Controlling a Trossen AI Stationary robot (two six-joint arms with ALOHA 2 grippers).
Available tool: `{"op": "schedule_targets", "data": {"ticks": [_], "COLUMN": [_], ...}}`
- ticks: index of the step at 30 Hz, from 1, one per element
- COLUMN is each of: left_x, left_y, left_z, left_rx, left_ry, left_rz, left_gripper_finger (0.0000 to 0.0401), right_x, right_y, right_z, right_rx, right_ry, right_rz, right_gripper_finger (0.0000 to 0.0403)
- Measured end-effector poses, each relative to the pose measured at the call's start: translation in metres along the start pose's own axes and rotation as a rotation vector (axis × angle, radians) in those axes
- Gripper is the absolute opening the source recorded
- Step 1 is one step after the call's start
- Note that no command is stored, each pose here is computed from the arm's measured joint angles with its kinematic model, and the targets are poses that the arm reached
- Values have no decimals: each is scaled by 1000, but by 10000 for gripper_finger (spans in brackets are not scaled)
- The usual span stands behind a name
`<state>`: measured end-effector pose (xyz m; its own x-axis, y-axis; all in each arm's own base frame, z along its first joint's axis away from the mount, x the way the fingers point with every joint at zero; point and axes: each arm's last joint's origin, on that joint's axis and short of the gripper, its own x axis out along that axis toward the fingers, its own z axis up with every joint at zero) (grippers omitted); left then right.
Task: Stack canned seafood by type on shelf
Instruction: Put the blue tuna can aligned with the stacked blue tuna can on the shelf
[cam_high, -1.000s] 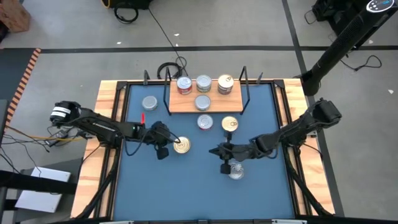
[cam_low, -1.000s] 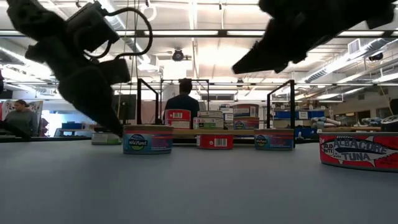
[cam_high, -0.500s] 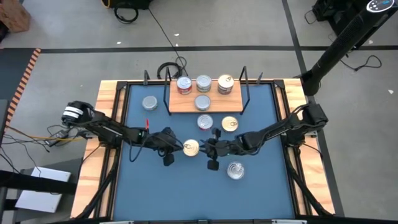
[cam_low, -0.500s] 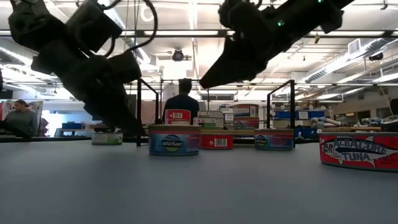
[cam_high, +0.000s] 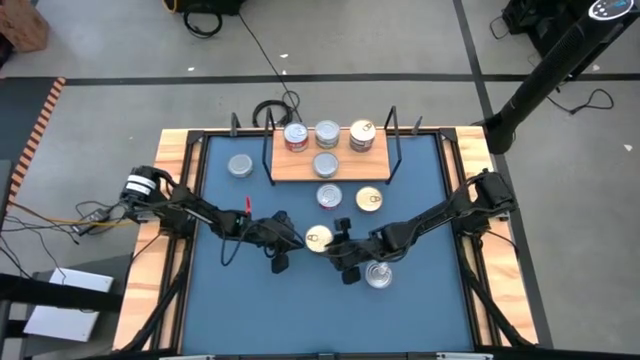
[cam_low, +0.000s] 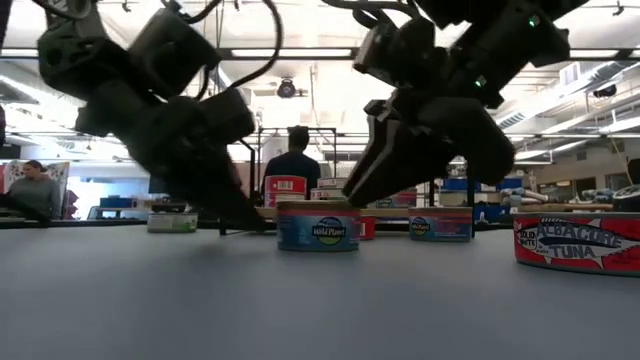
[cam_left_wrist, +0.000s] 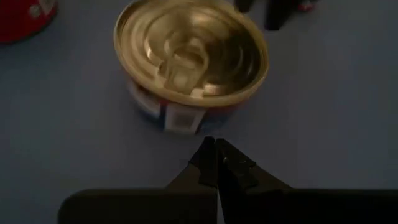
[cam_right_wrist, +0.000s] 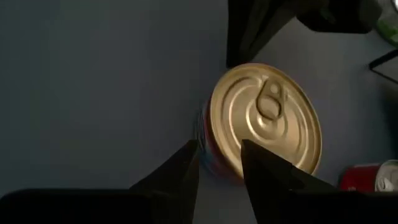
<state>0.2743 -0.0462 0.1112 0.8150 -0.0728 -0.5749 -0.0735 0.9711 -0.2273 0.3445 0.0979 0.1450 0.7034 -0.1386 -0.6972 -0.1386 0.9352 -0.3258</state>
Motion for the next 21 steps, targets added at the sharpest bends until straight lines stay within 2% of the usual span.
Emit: {"op": "schedule_targets", "data": {"ticks": [11,21], "left_x": [-3,-14], "left_y": [-11,-12], "left_z": [22,22], "left_rx": [68,70], "left_ry": [-92,-107], "left_rz": [-54,-56], "left_gripper_finger": [0,1], "right_x": [2,2], "right_y": [-1,-2], "right_z": [6,9], "right_rx": [-53,-53], "right_ry": [34,41], "right_rz": [2,6], "right_gripper_finger": [129,129]}}
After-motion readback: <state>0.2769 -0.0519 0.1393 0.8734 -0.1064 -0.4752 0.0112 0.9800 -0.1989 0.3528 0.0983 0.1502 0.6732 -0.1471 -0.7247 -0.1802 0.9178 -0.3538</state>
